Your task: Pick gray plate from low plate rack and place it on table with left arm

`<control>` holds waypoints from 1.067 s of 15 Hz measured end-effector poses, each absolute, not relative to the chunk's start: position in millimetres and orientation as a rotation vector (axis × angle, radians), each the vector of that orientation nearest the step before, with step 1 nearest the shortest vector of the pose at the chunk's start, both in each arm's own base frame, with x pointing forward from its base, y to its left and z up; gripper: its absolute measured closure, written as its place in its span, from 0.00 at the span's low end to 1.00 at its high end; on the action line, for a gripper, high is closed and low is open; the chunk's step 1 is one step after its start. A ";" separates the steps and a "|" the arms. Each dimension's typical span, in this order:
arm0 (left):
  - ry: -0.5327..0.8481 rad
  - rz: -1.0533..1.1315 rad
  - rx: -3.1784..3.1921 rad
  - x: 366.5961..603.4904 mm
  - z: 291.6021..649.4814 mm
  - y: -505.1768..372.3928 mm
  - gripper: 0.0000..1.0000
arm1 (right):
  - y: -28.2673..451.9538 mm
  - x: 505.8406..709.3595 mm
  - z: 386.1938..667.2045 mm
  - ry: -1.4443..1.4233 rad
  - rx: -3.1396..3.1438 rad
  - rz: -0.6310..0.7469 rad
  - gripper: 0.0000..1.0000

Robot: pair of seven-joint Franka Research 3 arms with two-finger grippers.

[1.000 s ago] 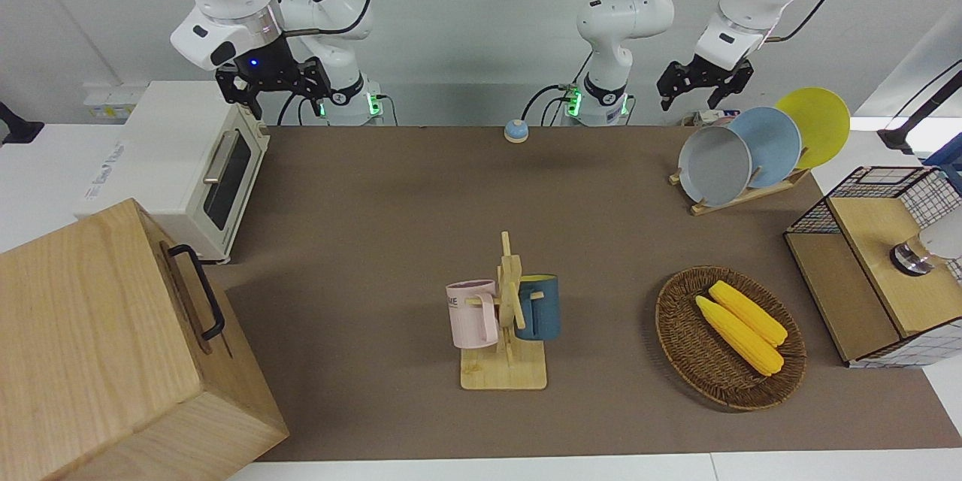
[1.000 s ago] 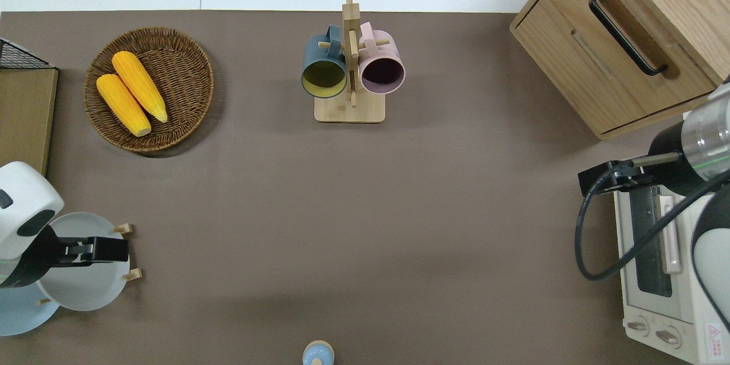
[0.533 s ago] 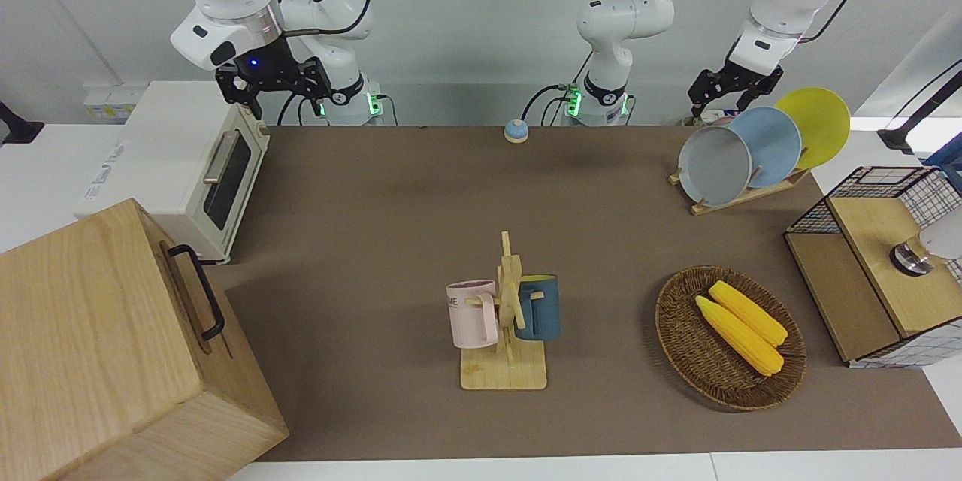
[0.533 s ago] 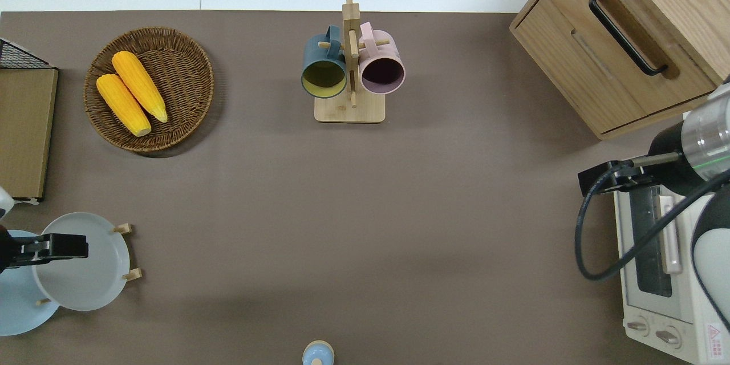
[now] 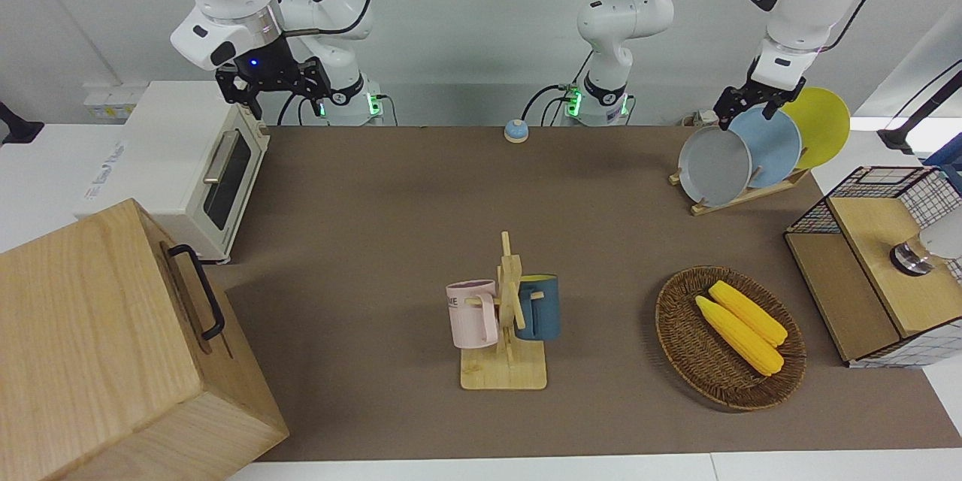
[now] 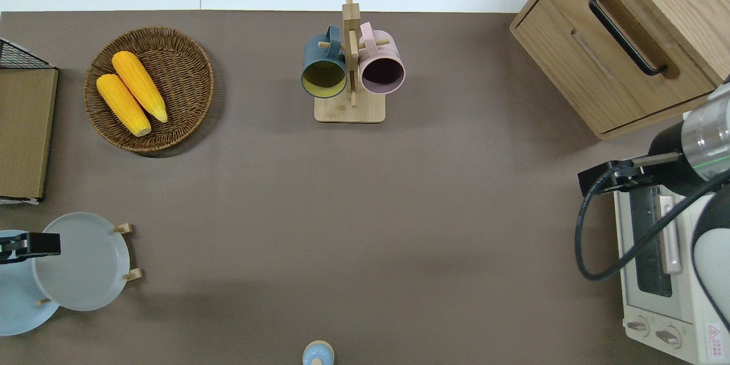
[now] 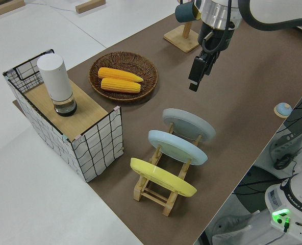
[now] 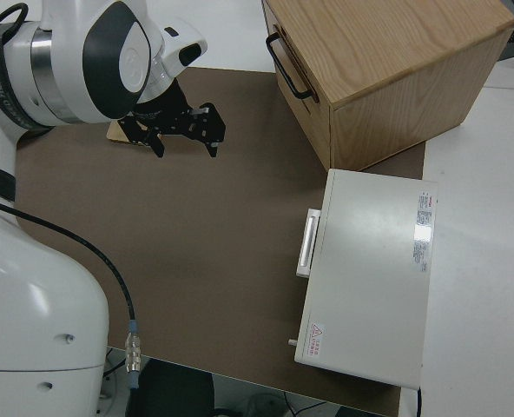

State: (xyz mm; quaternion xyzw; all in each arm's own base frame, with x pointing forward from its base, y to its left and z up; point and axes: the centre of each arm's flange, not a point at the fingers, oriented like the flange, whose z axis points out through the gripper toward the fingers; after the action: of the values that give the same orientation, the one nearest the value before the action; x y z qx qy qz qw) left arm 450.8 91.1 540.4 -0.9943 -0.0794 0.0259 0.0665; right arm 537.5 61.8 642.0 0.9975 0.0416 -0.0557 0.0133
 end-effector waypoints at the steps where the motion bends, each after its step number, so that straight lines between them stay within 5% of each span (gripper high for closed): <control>1: -0.246 0.073 -2.997 450.4 533.6 94.4 0.00 | 61.8 537.5 642.0 0.129 3.108 -0.173 0.01; 16: -0.215 0.070 -2.940 434.3 446.1 114.8 0.04 | 61.8 537.5 642.0 0.129 3.108 -0.173 0.01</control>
State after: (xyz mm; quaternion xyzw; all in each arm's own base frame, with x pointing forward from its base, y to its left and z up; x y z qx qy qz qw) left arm 434.3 114.8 446.1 -0.9924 -0.0727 0.0237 0.0963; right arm 537.5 61.8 642.0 0.9975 0.0416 -0.0557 0.0133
